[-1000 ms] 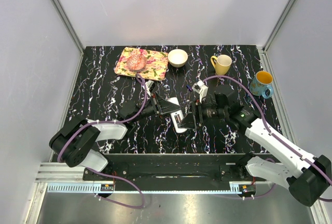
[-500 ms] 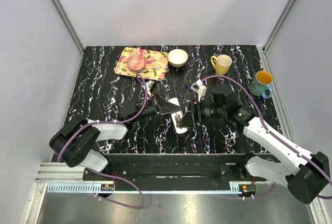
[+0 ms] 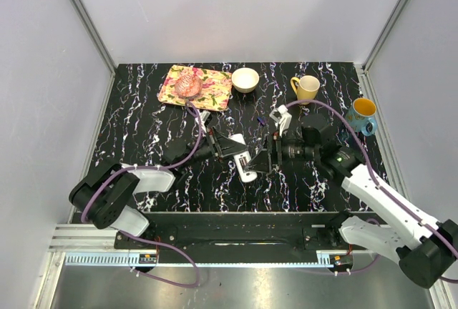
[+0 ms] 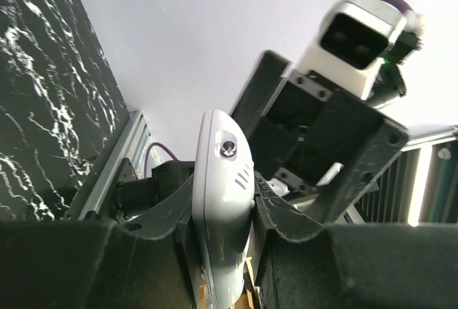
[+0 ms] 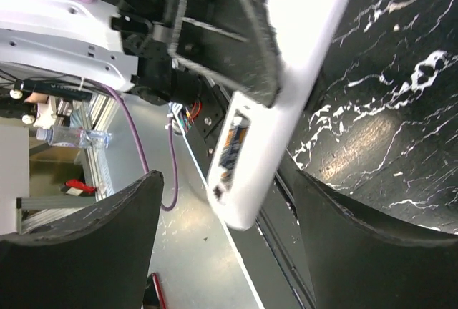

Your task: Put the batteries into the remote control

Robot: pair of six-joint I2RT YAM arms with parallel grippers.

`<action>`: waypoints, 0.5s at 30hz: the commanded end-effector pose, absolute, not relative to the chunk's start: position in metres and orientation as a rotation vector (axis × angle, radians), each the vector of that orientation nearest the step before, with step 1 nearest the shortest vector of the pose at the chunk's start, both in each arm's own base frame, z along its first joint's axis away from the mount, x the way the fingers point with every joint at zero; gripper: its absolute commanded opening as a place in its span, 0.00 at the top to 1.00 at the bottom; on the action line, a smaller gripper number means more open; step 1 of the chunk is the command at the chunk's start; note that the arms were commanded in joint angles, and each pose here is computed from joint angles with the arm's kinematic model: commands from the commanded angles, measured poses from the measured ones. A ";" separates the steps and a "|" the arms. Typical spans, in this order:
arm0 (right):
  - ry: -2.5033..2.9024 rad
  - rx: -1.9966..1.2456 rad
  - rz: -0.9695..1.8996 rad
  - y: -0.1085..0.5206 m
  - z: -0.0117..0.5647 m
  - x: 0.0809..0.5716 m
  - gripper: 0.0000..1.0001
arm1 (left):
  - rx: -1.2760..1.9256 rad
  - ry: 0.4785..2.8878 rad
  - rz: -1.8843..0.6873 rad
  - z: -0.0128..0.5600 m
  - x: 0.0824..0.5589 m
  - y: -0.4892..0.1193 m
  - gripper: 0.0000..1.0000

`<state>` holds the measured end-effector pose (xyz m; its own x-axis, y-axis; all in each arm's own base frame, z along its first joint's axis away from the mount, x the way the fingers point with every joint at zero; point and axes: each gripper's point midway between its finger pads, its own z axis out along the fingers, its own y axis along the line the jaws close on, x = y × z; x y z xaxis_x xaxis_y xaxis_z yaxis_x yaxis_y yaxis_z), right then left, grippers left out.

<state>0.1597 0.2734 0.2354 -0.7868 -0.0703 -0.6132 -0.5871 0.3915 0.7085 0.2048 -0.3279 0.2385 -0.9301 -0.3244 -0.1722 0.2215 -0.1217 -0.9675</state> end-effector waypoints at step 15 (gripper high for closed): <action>2.312 -0.089 0.422 0.198 0.146 0.323 0.36 | 0.035 1.554 -1.953 0.252 0.194 -0.280 1.00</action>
<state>0.2850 0.2113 0.1518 -0.7633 0.1133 -0.6361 -0.2222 0.8784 0.4231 0.2084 -0.2945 0.1999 -0.9019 -0.3961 -0.1725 0.2006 -0.0303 -0.9792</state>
